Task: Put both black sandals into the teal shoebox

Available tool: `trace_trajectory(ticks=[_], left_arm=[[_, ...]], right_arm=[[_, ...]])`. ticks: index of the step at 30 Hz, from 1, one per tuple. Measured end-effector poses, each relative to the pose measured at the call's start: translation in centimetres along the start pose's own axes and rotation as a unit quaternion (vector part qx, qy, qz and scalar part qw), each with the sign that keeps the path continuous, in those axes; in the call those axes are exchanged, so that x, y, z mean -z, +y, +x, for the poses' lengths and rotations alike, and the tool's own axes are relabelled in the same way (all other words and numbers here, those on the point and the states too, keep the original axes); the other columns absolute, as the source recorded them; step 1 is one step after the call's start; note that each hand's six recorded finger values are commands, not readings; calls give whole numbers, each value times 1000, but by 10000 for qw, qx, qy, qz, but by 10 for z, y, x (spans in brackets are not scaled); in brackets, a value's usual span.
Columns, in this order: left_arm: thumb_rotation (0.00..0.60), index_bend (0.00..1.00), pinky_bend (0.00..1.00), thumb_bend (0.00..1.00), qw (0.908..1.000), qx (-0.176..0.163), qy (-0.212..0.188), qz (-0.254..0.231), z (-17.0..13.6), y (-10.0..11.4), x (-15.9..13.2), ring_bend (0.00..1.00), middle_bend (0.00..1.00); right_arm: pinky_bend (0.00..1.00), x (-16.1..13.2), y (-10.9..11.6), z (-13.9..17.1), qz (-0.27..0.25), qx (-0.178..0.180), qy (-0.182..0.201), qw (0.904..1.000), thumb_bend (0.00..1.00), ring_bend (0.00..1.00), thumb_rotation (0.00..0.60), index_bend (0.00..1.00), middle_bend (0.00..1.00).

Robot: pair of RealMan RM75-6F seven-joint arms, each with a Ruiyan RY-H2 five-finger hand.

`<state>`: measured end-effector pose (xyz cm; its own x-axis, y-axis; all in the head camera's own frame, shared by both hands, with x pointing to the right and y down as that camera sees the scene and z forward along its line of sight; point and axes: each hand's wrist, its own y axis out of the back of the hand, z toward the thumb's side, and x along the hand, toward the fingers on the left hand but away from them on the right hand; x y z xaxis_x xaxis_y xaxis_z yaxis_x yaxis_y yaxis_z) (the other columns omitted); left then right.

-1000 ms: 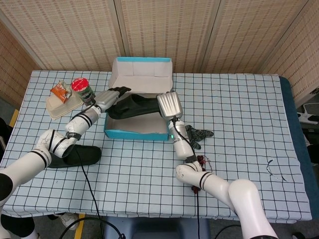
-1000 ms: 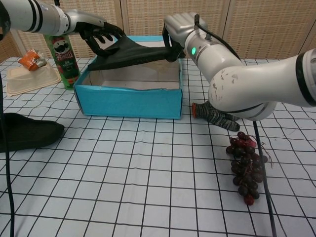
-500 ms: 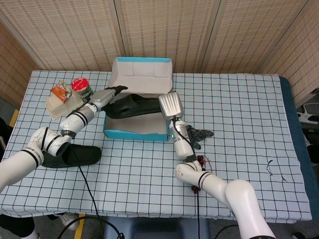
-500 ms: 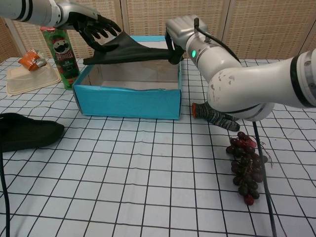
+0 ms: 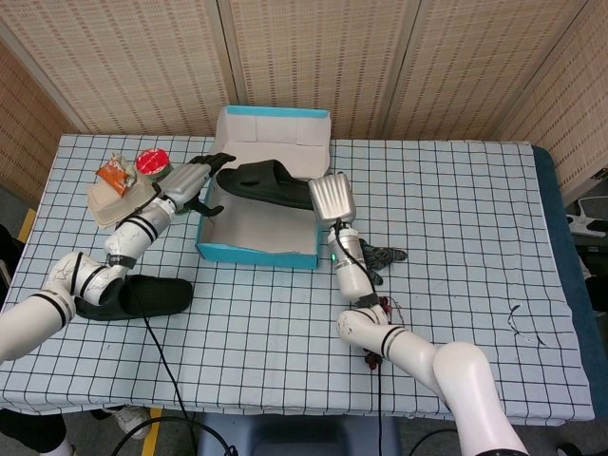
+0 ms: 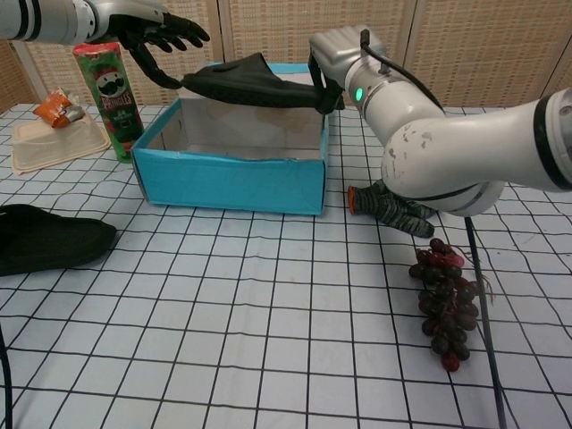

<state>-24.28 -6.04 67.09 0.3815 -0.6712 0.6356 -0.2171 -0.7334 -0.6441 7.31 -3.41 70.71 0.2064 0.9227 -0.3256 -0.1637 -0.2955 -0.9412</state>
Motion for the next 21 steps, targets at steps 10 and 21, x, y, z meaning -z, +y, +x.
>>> trace_trajectory(ticks=[10,21], left_arm=[[600,0,0,348,9978,-112,9,-656,-18,17,11,0,0],[600,0,0,357,9970,-214,200,-722,-24,20,33,0,0]], right_arm=[[533,-8,13,5,-552,-44,409,9976,475,554,600,988,699],[512,4,31,16,-1437,-591,1093,9818,474,554,600,988,701]])
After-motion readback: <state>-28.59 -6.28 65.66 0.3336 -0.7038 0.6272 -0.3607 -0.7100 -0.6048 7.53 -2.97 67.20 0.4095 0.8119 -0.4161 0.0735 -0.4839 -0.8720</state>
